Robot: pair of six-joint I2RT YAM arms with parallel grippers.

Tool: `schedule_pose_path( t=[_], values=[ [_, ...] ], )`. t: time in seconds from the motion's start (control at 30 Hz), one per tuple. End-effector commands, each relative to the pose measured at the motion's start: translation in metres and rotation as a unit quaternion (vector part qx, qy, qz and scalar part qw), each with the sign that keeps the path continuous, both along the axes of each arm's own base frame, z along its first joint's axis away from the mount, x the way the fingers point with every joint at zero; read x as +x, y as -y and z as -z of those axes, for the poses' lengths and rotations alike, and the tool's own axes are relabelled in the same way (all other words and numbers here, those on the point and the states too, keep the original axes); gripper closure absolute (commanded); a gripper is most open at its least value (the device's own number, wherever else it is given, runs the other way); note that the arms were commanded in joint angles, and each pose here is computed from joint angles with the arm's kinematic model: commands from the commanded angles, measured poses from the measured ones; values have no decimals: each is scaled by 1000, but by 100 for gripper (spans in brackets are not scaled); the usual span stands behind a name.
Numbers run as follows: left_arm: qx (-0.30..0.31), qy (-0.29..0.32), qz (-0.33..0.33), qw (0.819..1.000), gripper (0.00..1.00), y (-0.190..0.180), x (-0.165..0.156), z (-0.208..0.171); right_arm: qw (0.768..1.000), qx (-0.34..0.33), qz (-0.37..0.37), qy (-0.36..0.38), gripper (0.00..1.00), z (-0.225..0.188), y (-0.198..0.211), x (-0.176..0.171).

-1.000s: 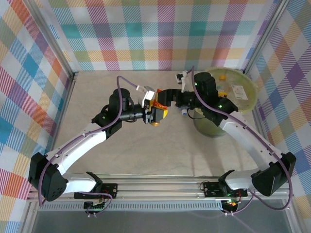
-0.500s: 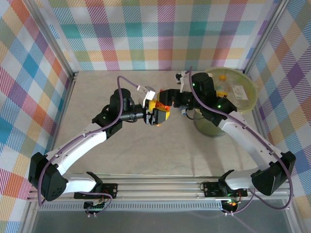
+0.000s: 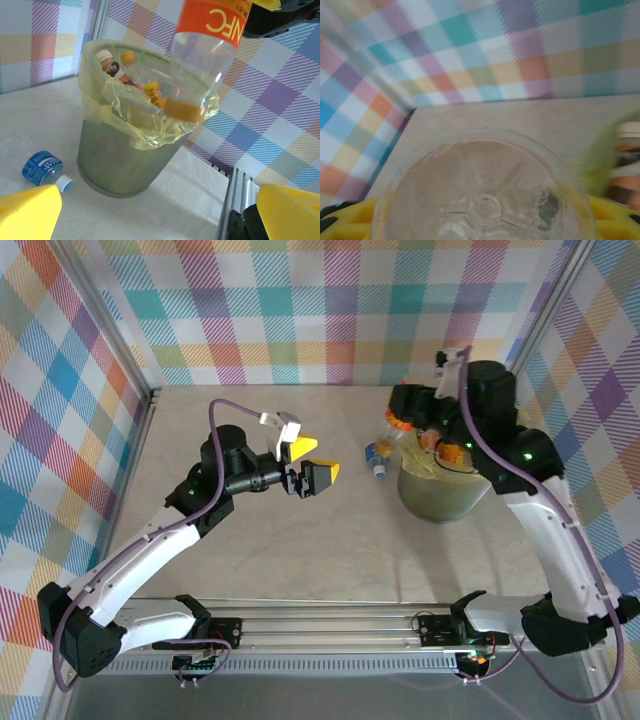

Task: Put the plastic bottles in the bin

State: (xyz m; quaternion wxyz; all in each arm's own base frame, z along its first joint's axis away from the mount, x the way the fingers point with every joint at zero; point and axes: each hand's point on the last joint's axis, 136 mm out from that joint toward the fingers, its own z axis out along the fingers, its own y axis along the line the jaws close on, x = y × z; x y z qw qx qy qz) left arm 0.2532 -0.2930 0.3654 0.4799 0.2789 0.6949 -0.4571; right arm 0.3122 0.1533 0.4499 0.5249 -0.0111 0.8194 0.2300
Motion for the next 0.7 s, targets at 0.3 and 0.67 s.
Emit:
schedule_pose_path(
  t=[0.3,0.67],
  values=[
    [19,-7,-17,1000,0,-2,3,11,962,-38,265,42,49,-7,130,-1],
    [26,-21,-35,999,0,-2,11,20,948,58,312,-33,50,63,154,23]
  ],
)
